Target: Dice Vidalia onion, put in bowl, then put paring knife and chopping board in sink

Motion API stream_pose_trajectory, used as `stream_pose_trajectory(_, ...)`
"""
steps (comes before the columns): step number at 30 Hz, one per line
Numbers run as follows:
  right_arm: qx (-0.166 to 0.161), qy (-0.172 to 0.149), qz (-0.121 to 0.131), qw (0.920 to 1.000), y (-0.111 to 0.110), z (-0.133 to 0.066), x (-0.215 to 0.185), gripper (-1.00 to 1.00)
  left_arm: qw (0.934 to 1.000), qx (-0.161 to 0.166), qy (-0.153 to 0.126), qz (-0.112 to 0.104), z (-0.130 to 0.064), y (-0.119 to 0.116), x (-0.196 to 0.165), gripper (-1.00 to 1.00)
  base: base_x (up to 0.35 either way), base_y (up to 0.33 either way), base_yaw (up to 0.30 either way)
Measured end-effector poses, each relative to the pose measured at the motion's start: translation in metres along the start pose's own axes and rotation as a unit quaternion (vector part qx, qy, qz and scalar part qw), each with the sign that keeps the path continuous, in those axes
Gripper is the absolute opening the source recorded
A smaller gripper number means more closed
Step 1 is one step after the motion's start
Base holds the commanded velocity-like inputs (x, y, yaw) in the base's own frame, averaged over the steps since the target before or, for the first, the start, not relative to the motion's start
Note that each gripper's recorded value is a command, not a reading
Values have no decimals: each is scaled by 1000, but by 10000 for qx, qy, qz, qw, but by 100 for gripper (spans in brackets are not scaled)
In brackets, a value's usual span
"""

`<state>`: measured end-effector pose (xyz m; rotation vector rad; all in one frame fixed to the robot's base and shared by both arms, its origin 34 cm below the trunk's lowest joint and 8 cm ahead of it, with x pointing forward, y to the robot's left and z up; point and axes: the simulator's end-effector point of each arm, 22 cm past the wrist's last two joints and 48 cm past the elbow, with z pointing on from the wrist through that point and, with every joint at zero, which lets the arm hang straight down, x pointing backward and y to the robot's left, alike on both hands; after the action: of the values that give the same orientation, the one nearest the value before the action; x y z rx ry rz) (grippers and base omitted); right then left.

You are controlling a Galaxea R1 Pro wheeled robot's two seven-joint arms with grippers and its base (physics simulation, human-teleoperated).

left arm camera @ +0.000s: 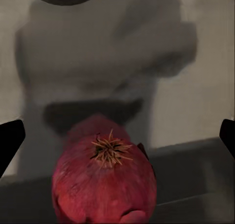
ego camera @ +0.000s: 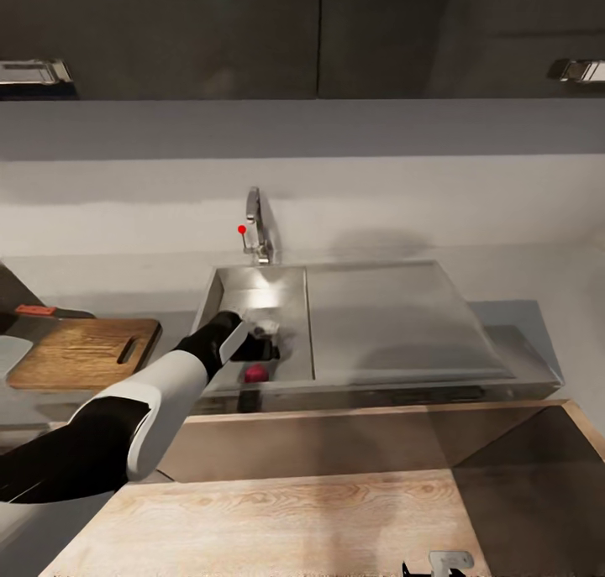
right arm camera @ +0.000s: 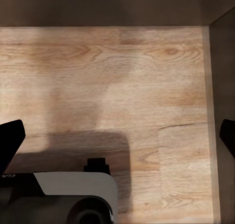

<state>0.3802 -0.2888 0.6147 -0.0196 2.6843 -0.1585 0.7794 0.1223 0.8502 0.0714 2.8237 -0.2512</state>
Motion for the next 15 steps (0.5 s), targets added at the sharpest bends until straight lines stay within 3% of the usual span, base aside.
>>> stream_pose_trajectory(15, -4, 119, -14, 9999, 1, 2, 11, 100, 9997, -188, 130, -12, 15, 11, 10, 100, -4, 5, 0)
